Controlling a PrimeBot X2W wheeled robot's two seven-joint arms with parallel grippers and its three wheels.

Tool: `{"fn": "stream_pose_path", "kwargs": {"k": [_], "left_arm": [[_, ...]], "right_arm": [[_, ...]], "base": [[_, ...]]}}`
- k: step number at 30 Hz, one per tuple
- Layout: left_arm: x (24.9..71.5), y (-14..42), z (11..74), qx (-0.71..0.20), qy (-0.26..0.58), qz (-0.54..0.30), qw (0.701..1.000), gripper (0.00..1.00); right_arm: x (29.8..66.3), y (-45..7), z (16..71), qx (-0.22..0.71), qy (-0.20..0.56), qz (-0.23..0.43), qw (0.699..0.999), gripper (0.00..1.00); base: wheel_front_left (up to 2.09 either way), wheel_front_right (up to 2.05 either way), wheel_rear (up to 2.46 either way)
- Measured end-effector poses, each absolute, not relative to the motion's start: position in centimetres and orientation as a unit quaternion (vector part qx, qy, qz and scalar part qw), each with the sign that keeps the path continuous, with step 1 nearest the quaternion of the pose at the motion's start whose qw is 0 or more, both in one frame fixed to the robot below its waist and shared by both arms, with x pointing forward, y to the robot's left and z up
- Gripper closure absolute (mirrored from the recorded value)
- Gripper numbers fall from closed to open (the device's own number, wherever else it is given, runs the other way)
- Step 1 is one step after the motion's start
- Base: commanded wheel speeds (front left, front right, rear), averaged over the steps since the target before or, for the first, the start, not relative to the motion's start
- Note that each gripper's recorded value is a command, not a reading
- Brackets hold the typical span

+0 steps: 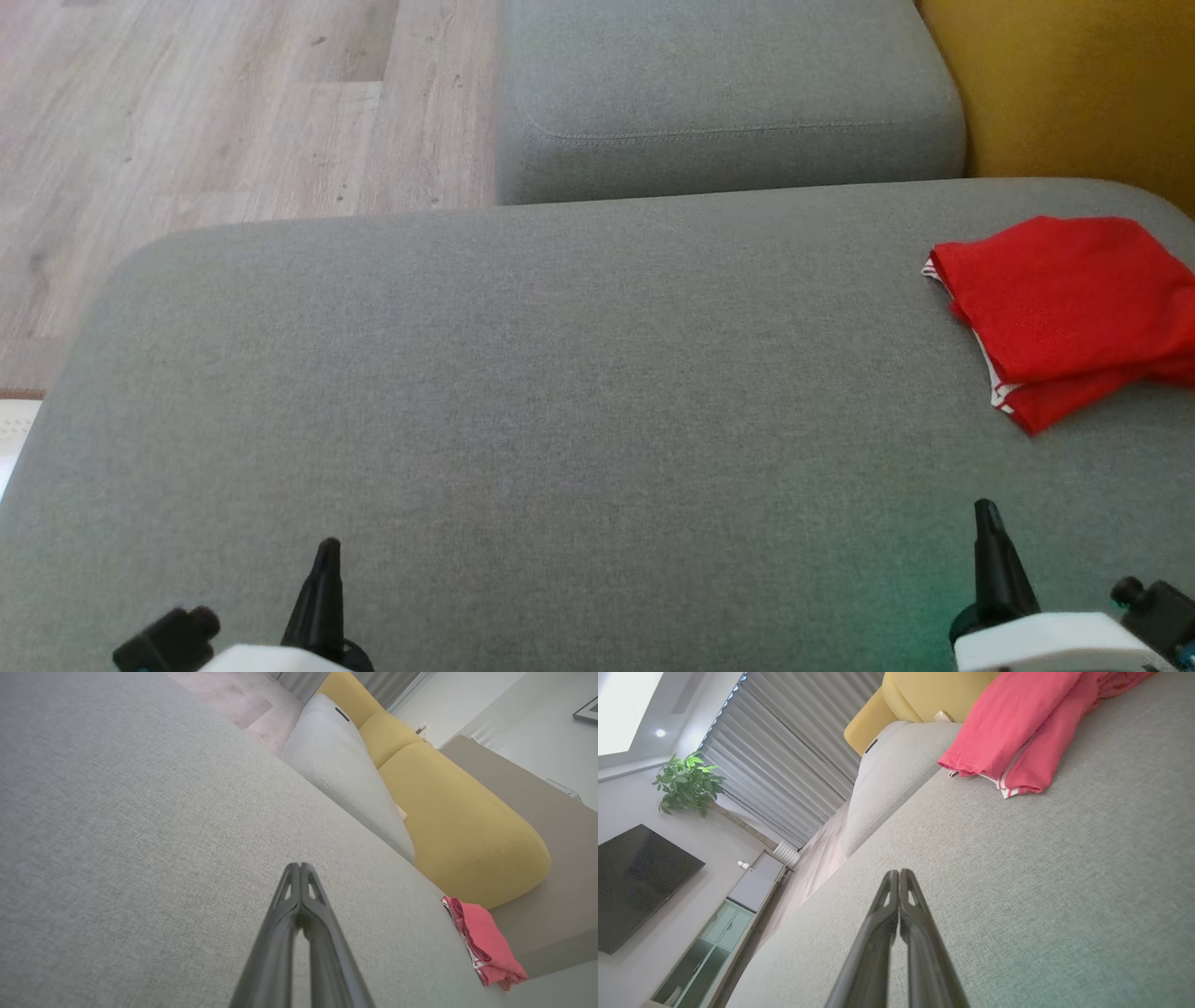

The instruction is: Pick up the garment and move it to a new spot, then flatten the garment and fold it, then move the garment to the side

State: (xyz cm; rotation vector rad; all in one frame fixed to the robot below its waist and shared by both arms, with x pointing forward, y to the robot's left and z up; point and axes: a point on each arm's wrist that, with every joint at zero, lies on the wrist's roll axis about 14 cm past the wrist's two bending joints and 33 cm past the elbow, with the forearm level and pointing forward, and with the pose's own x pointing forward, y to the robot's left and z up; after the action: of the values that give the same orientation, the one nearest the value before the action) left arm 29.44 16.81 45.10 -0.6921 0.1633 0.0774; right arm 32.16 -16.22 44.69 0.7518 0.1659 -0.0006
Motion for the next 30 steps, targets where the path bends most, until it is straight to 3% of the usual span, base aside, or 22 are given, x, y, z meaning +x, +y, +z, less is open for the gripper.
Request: {"fn": "stream_pose_path", "kwargs": {"k": [30], "left_arm": [[32.3,17.6,45.1,-0.5,0.089,0.047,0.86,1.0]], "right_arm": [[34.2,-18.0,45.4,0.519,0.069,-0.035,0.851,1.0]], "base": [[0.0,0.0,0.0]]}}
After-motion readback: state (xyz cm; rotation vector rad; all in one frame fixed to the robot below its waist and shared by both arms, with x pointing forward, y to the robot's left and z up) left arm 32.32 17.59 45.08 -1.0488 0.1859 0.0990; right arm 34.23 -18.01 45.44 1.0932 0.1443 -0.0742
